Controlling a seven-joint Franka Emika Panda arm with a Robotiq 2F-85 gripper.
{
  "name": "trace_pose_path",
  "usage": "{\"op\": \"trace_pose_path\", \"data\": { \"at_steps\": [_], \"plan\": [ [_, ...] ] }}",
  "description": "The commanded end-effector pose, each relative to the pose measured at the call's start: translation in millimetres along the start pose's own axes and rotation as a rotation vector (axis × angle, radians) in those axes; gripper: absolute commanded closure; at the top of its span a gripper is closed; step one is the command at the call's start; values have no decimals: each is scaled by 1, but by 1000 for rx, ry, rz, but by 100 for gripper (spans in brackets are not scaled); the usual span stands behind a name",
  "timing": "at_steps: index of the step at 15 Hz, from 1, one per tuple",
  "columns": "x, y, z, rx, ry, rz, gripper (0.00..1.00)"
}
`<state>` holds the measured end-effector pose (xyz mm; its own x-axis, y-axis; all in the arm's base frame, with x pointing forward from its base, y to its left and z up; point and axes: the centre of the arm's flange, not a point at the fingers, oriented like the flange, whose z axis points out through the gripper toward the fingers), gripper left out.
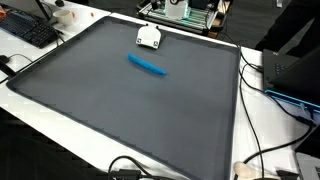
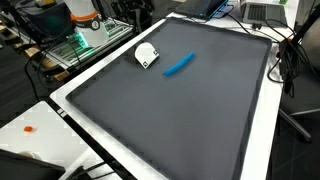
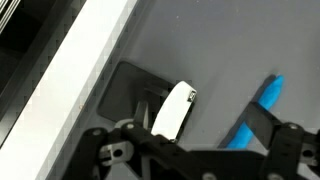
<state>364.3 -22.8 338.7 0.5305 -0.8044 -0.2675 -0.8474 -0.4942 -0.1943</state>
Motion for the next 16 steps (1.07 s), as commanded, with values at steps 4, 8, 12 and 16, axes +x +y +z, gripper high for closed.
{"op": "trace_pose_path", "data": {
  "at_steps": [4,8,12,16],
  "plan": [
    [7,3,43,3,21,104,0],
    [14,7,60,-29,6,137,0],
    [18,9,75,-45,-16,170,0],
    [22,11,87,-44,-30,205,0]
  ]
}}
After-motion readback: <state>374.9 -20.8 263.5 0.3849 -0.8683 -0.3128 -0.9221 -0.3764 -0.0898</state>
